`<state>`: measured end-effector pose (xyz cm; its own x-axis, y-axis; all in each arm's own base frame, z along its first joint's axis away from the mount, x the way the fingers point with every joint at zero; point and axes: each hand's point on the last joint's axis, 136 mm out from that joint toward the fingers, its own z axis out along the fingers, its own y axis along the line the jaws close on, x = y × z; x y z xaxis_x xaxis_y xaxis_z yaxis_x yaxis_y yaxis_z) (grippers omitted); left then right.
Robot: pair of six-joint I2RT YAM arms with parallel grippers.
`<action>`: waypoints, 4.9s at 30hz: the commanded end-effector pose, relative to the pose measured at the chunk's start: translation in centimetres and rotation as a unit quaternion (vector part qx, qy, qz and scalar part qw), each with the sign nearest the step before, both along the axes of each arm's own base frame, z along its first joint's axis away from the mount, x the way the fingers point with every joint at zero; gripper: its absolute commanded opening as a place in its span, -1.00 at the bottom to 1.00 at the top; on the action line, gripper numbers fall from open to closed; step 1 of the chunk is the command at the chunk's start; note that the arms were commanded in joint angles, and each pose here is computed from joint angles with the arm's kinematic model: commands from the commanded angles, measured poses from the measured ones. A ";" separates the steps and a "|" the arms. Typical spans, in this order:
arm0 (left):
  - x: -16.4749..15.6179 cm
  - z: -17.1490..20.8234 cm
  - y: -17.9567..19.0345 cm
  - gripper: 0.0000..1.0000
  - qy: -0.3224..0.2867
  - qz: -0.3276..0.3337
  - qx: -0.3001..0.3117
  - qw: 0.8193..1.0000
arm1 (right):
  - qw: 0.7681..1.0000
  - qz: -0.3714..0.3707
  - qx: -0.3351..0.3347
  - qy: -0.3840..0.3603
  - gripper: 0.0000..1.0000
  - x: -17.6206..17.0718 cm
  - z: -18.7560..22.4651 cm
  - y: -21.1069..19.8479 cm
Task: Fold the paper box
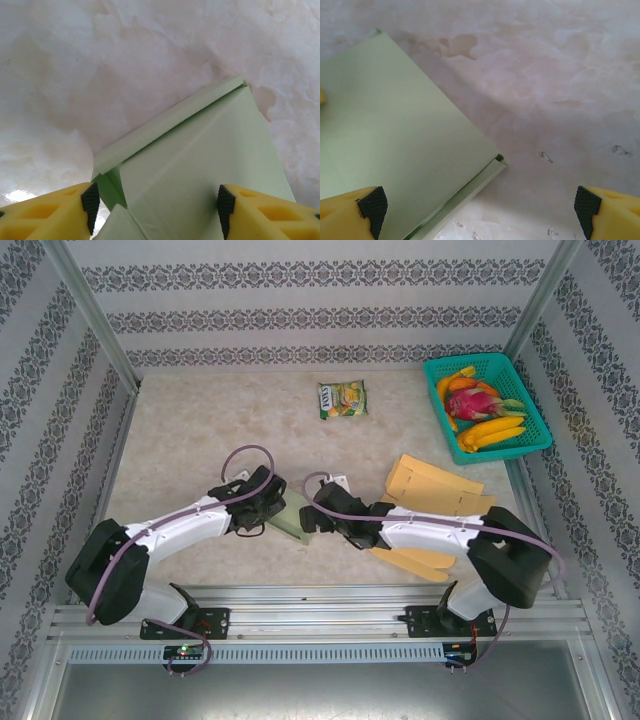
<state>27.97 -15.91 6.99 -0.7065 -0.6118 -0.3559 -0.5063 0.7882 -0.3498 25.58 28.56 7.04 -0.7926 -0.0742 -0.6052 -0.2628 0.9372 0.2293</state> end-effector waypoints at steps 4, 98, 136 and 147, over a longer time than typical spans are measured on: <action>-1.3 0.6 2.3 0.69 -0.016 0.005 0.044 0.999 | 1.000 -0.025 -0.014 -0.009 0.95 0.5 -2.0 0.1; -1.0 -2.8 -4.3 0.99 0.078 -0.030 0.009 0.996 | 0.997 0.082 0.009 -0.011 0.50 2.1 -3.5 -2.6; -2.6 -5.2 -2.6 0.90 0.091 -0.012 0.023 0.995 | 0.995 0.062 0.054 -0.049 0.39 -1.1 2.2 -2.6; -2.7 -5.2 -2.8 0.89 0.088 -0.012 0.016 0.996 | 0.994 0.055 0.089 -0.010 0.22 -4.0 0.3 -2.6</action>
<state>27.63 -20.43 3.77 -0.7541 -0.6048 -0.2561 -0.5162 0.7869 -0.3382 21.99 26.01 8.22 -0.7469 -0.0843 -0.6596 -0.4058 0.8436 0.3517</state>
